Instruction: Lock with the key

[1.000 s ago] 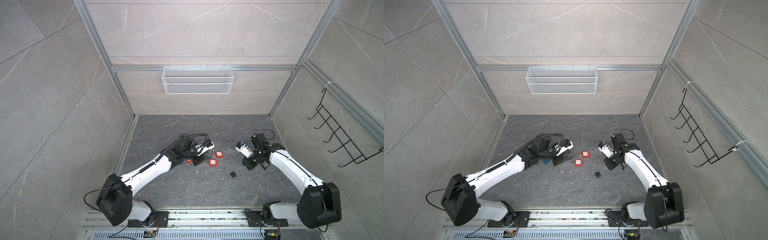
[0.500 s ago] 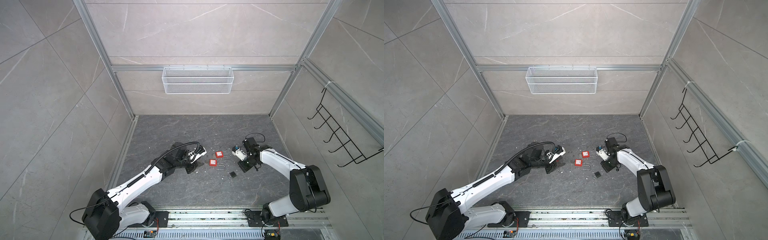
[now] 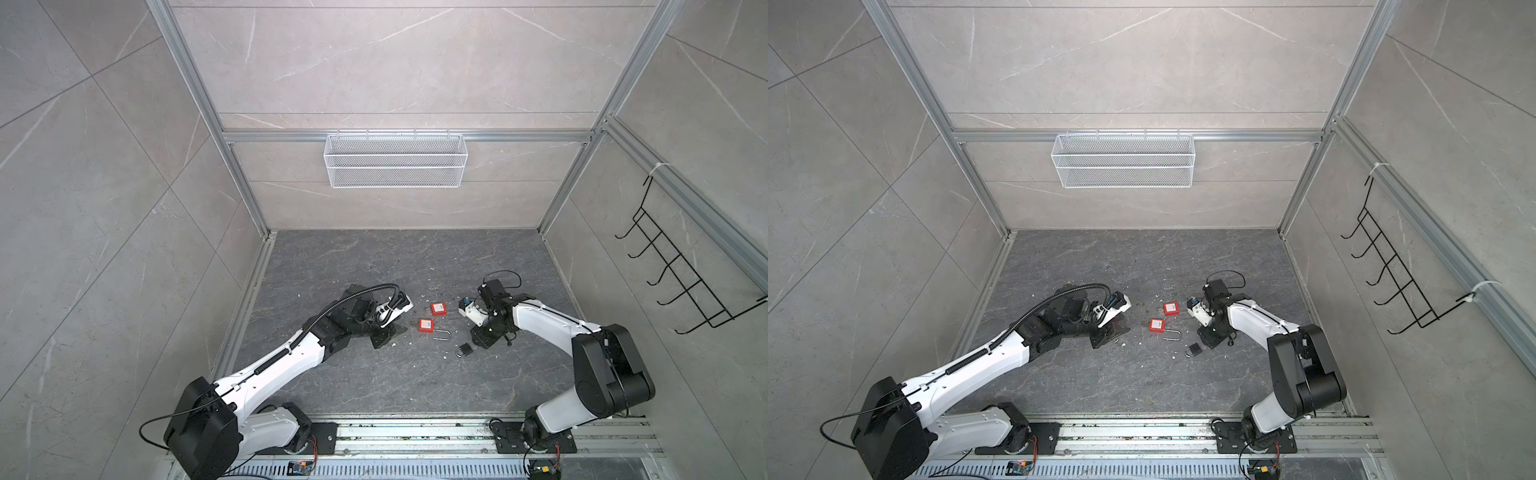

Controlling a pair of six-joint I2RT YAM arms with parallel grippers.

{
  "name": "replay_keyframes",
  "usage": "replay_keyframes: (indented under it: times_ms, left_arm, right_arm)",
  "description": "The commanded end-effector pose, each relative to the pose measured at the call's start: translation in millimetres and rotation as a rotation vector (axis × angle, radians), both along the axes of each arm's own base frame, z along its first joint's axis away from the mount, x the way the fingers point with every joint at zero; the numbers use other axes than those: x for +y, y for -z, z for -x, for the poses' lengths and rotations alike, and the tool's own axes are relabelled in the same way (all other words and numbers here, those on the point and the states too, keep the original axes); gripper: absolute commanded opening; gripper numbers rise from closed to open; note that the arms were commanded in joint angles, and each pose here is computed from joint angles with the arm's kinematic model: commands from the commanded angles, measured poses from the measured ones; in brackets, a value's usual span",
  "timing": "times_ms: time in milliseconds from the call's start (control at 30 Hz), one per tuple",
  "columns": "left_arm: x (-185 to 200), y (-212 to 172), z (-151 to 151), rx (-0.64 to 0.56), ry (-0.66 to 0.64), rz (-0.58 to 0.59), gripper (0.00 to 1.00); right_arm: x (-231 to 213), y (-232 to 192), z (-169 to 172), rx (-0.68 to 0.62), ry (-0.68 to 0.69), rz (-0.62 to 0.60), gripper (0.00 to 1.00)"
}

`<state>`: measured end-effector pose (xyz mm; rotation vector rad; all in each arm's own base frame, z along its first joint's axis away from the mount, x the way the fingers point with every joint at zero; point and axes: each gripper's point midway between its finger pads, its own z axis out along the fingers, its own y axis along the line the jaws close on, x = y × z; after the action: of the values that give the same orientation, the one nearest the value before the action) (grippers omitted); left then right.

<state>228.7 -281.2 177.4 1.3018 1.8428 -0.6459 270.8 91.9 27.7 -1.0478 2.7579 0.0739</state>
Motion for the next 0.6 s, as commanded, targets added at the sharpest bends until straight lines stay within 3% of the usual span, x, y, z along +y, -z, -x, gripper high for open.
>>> replay_keyframes:
  times_ms: [0,133,300,567]
  left_arm:
    - [2.6,-8.1,3.1,-0.008,-0.003,0.015,0.41]
    - [5.9,-13.7,3.9,-0.028,-0.007,0.016,0.41]
    - [8.1,-14.4,6.8,-0.030,-0.006,0.012,0.41]
    - [14.3,-14.1,11.8,-0.027,-0.014,0.005,0.41]
  right_arm:
    - [7.7,-24.8,-3.9,-0.088,-0.113,-0.001,0.49]
    - [26.8,-42.0,11.3,-0.144,-0.346,-0.059,0.52]
    - [44.3,-36.9,44.4,-0.072,-0.614,-0.092,0.54]
    - [48.7,-18.0,53.0,-0.002,-0.681,-0.062,0.61]
